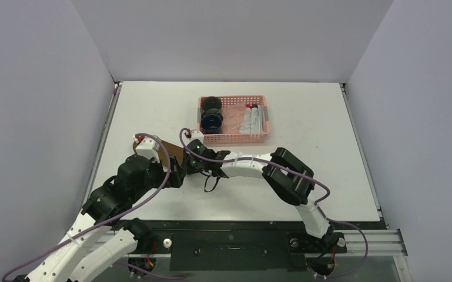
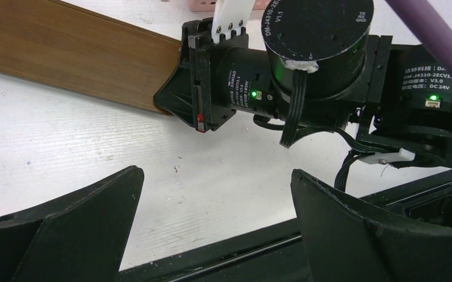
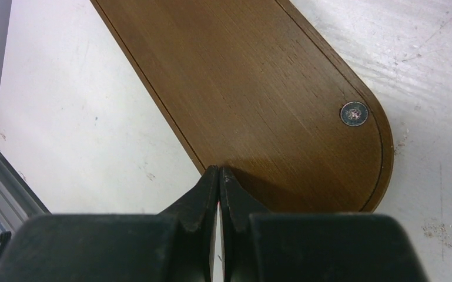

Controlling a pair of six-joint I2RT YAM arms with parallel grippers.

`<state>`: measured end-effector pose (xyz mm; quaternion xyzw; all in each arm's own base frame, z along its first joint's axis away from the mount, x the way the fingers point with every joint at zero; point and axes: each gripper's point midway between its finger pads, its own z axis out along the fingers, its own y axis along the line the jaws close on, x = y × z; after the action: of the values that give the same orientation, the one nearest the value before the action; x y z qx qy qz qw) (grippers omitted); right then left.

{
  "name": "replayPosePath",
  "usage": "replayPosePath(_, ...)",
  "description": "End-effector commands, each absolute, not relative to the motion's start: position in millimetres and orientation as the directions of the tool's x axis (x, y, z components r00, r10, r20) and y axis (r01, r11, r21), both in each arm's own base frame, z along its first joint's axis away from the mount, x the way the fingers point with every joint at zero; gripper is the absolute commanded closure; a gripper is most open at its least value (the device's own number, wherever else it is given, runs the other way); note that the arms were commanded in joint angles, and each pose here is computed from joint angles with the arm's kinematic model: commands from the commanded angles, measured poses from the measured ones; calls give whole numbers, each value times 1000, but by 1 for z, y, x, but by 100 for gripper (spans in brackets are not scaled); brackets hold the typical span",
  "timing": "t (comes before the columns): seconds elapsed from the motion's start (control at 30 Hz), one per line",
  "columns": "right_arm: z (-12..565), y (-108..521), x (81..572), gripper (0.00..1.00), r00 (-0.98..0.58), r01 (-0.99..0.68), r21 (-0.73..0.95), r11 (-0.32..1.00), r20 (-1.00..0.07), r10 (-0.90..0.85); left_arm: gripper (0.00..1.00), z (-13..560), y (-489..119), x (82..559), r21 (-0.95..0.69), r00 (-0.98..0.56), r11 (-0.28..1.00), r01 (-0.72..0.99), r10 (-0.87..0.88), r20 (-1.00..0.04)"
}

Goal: Prepare toiletry sets of a toothbrush and toothpaste on the tray

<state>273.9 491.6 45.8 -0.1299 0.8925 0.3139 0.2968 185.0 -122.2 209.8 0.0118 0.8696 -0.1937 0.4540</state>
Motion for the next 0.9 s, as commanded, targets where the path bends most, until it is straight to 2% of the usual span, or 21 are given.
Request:
replayPosePath(0.0,35,471,252,100,-800,-439,432,788,-587,-124,4,217,-124,190,-334,-556,920,206,-171,-813)
replayPosePath(0.43,30,432,234,100,-800,-431,398,810,-583,-139,4,218,-120,191,-334,-548,924,187,-184,-816)
replayPosePath(0.87,17,360,206,100,-803,-408,329,852,-573,-163,4,208,-124,199,-363,-579,924,118,-233,-782)
